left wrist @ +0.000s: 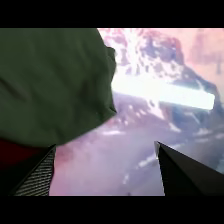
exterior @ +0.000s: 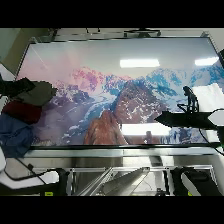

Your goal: Fold the shirts.

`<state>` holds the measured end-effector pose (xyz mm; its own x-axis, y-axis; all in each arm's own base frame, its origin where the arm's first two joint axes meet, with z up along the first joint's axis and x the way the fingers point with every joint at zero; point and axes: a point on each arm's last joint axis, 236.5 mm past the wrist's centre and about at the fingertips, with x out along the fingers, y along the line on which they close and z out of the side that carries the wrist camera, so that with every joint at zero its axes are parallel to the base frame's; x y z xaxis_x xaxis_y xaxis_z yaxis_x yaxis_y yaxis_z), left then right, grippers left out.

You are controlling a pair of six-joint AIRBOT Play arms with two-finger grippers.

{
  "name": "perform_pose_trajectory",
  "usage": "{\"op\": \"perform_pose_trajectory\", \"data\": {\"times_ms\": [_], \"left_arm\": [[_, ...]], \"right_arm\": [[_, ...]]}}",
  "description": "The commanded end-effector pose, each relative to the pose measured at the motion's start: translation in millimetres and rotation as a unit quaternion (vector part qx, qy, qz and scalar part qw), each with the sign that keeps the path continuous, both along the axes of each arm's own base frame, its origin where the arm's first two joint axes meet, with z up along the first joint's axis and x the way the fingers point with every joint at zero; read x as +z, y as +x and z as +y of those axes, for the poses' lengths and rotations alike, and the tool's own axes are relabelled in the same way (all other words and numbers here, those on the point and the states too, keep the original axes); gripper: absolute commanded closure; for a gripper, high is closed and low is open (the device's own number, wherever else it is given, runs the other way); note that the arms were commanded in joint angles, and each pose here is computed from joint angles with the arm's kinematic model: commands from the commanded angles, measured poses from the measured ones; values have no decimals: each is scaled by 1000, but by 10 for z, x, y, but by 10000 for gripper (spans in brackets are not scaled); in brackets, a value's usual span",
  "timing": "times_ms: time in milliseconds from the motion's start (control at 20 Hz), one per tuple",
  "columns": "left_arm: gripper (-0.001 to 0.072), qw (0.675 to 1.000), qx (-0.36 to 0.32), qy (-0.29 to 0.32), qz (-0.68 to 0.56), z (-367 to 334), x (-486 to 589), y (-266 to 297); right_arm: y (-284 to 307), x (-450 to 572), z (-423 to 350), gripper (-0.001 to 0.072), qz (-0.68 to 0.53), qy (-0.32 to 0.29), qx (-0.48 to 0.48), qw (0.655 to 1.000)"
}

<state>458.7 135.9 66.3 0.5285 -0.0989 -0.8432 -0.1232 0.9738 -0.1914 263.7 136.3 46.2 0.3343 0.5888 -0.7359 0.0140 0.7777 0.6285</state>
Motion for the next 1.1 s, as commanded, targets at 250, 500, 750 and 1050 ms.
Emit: {"op": "perform_pose_trajectory", "data": {"times_ms": [250, 500, 750, 1050], "left_arm": [[-13, 976, 51, 100, 189, 1074, -1531, 239], [566, 972, 55, 95, 209, 1065, -1635, 250], [687, 979, 29, 116, 166, 759, -1188, 468], [686, 996, -90, 10, -19, -923, 429, 785]], "right_arm": [[-2, 0, 2, 690, 0, 0, 0, 1000], [-3, 0, 3, 689, 0, 0, 1, 1000], [2, 1, 0, 690, -1, 0, 0, 1000], [23, 5, -6, 690, -5, -1, -3, 1000]]}}
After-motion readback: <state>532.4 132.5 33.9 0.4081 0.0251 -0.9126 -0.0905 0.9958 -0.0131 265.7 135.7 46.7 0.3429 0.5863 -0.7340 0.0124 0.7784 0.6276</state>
